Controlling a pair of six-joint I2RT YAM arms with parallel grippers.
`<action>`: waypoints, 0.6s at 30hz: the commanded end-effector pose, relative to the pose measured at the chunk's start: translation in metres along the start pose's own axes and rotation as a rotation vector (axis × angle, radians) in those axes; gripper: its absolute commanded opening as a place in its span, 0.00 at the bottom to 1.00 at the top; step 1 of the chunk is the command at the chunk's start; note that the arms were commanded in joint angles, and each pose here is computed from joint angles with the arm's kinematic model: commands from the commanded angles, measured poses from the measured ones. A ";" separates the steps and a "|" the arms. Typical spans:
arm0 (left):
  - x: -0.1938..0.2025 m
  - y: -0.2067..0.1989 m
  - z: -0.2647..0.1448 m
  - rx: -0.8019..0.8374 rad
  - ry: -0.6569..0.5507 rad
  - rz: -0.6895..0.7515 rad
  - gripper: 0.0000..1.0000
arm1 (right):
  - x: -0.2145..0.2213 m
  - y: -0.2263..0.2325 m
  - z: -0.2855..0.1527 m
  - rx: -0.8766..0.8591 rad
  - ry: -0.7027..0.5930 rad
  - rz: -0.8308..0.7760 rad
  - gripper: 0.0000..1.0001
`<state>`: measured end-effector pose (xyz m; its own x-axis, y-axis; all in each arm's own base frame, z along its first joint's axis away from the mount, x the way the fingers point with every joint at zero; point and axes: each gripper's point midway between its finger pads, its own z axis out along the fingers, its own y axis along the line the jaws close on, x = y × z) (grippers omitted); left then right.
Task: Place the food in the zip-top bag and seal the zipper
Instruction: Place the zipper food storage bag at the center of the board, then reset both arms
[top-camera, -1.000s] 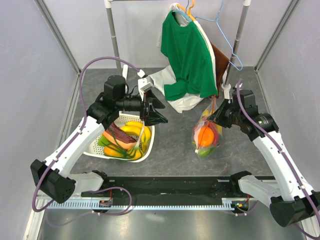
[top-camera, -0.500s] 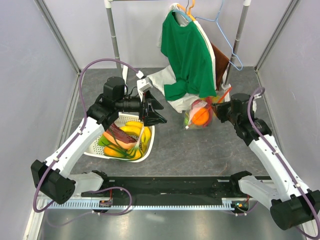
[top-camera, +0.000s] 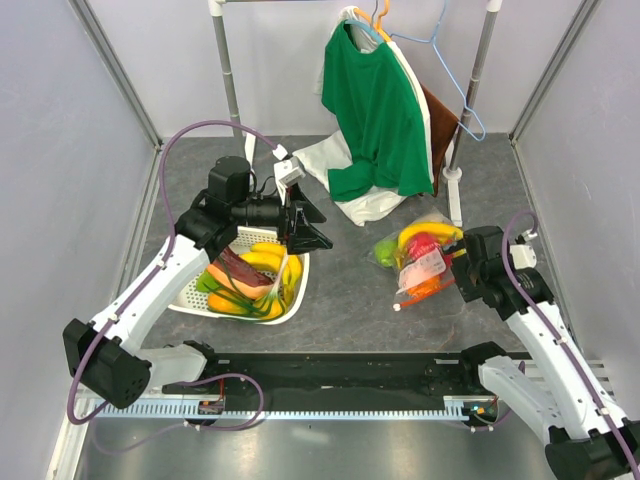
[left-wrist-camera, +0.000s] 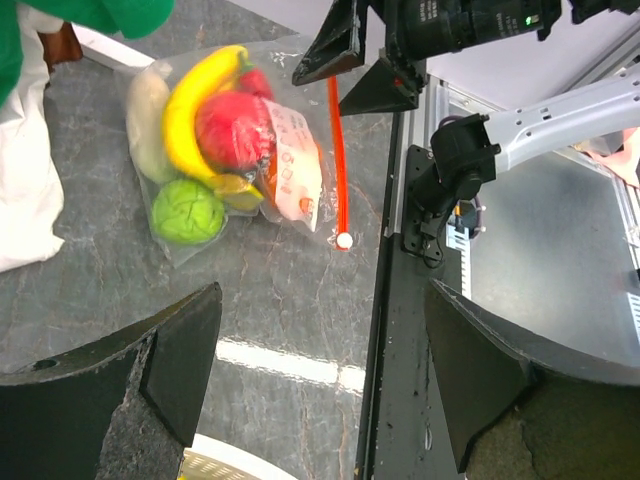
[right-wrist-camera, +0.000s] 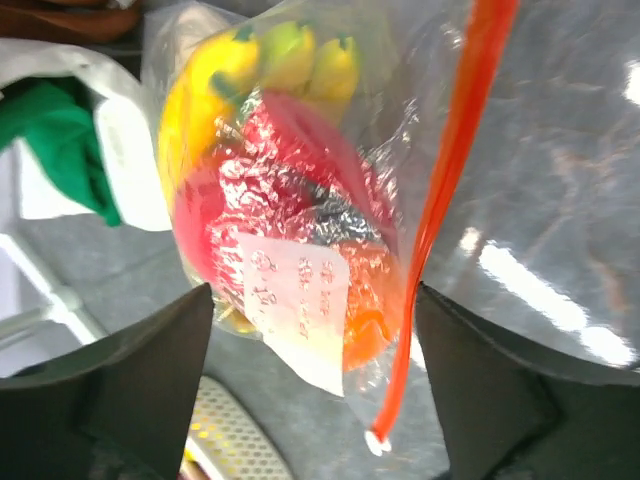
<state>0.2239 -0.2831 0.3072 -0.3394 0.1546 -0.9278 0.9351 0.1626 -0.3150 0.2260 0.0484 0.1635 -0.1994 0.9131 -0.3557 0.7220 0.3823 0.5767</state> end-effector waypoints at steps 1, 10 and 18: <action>0.006 -0.004 -0.004 -0.003 0.001 -0.055 0.88 | -0.016 -0.005 -0.019 0.014 -0.042 -0.160 0.95; 0.011 0.008 -0.014 -0.089 0.015 -0.098 0.89 | -0.033 0.028 -0.074 -0.148 -0.041 -0.288 0.98; -0.007 0.043 -0.068 -0.275 -0.038 -0.236 1.00 | -0.060 0.106 -0.118 -0.537 -0.232 -0.542 0.98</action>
<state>0.2489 -0.2416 0.2889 -0.4963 0.1217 -0.8596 0.8294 0.3589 -0.4281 0.2142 0.0376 0.2687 -0.3053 0.7293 -0.6123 0.4451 0.6777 0.5853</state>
